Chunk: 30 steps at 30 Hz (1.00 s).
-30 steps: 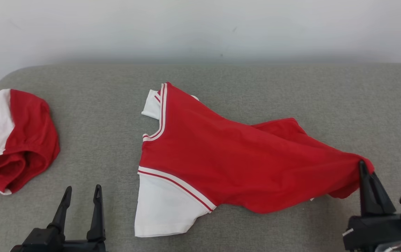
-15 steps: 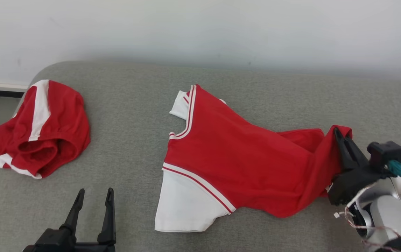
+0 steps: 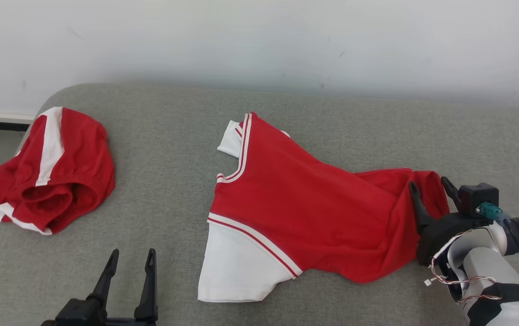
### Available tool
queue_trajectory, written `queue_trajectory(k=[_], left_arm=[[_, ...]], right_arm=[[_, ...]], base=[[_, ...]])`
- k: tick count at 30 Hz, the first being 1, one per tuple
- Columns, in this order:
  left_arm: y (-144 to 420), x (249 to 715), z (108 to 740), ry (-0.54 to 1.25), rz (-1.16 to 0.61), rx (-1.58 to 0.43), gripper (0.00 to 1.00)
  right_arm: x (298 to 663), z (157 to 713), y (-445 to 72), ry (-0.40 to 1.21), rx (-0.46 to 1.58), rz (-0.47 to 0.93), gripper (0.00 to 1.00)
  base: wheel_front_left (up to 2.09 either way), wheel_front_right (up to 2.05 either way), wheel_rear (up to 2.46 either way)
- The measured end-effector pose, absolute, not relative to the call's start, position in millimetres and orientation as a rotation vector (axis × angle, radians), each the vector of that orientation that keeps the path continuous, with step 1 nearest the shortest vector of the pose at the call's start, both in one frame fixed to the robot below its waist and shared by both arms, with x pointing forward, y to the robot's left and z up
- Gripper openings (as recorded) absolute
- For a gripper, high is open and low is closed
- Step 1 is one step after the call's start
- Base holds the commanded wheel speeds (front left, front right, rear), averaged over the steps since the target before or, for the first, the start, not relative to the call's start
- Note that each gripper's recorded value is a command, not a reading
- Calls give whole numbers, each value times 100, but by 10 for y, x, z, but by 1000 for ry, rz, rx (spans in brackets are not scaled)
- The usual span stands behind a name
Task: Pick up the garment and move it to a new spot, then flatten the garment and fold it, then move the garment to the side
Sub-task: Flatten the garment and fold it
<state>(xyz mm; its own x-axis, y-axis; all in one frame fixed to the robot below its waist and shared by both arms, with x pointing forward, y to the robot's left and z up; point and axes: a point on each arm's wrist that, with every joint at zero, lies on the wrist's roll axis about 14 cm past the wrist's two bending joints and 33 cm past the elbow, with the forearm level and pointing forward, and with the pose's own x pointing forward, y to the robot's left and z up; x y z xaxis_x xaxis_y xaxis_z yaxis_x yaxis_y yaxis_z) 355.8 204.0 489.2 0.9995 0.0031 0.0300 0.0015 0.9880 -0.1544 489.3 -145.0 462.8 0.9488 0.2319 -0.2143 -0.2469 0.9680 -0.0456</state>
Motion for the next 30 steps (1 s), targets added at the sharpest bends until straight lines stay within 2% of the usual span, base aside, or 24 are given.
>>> queue_trajectory(k=[7,15,30], left_arm=[[1902,3638,4894,-31,-38,-164,100],[1828,3740,4915,-37,-65,-163,100],[1789,3807,4895,-31,-88,-149,100]], right_arm=[[4757,4676,-1697,158,-44,199,100],[4401,4971,-1928,-7,36,130,100],[3759,5057,-1794,-85,84,81,100]], base=[[0,0,0],[0,0,0],[0,0,0]])
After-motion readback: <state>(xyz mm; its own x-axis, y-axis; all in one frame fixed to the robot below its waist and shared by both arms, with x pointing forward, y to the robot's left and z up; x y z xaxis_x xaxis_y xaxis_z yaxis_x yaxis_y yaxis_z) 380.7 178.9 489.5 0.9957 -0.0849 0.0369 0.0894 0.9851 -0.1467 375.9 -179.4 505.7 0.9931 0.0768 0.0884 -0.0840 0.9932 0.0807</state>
